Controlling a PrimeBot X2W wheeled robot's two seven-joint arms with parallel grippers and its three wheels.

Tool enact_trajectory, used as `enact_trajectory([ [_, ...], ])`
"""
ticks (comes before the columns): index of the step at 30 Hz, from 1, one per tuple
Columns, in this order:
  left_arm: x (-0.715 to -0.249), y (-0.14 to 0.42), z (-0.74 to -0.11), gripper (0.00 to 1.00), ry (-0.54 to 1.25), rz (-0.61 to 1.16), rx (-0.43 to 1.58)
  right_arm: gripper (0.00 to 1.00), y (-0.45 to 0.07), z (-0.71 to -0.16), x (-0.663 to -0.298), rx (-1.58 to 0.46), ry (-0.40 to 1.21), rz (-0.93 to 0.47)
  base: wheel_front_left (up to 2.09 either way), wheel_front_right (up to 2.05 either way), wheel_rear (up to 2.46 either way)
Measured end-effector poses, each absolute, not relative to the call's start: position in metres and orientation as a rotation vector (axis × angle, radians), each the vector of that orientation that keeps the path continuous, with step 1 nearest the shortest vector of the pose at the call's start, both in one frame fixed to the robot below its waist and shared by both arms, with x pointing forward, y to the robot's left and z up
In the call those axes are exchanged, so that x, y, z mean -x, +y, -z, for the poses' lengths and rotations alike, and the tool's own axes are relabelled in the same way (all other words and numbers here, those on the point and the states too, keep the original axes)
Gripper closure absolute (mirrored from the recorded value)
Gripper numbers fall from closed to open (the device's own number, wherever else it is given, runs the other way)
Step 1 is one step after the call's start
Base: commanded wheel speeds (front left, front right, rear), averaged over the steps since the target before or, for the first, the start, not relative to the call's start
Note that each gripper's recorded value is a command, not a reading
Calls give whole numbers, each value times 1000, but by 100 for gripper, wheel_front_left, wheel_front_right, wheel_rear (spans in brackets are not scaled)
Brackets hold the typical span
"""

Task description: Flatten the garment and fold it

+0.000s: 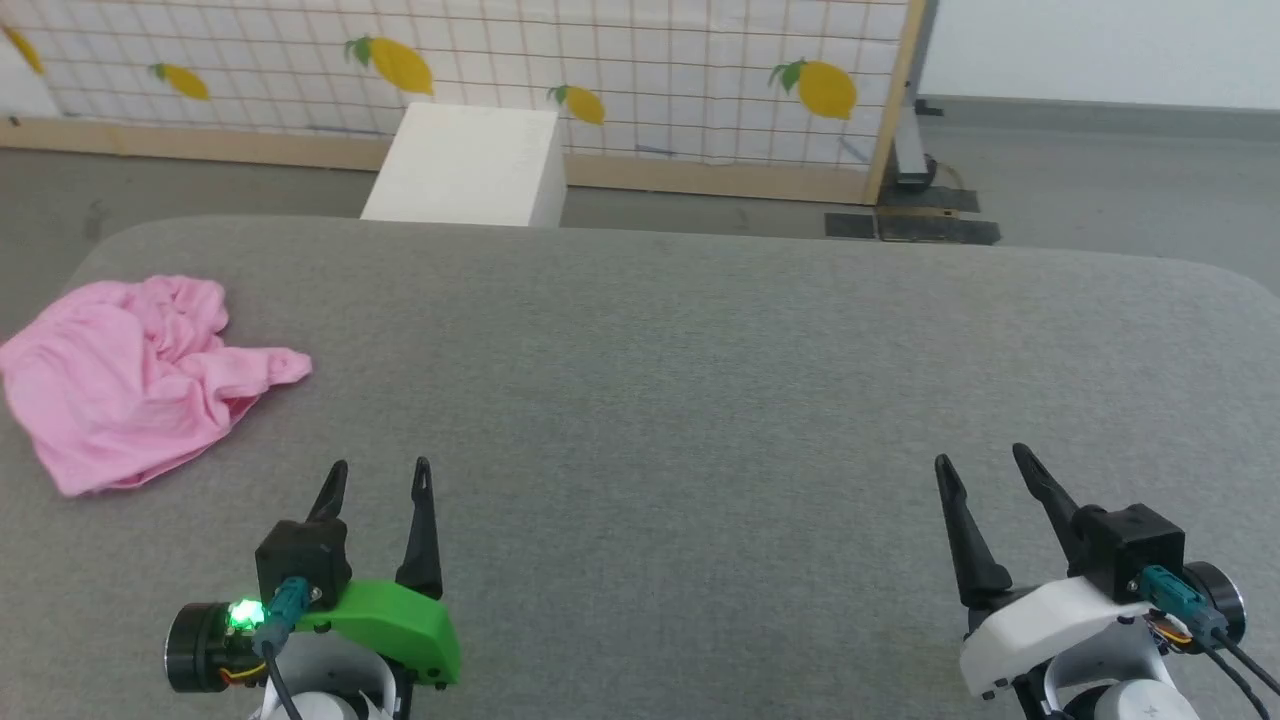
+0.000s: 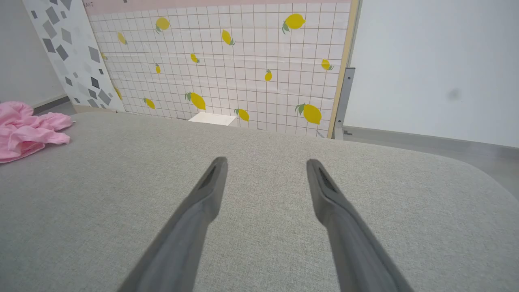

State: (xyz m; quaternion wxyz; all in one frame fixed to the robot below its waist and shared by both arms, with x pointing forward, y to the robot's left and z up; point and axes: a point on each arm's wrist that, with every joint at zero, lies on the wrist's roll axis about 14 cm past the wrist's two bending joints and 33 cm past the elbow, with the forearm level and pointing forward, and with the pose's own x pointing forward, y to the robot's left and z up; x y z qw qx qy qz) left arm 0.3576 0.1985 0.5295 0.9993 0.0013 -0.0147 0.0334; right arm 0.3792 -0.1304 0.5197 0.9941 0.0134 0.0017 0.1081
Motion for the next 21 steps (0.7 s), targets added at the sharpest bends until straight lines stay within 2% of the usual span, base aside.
enact_trajectory([
  [21,-319,250,-526,0,-45,-244,26,0,-71,-509,-394,-71,18,-384,0,0,0],
])
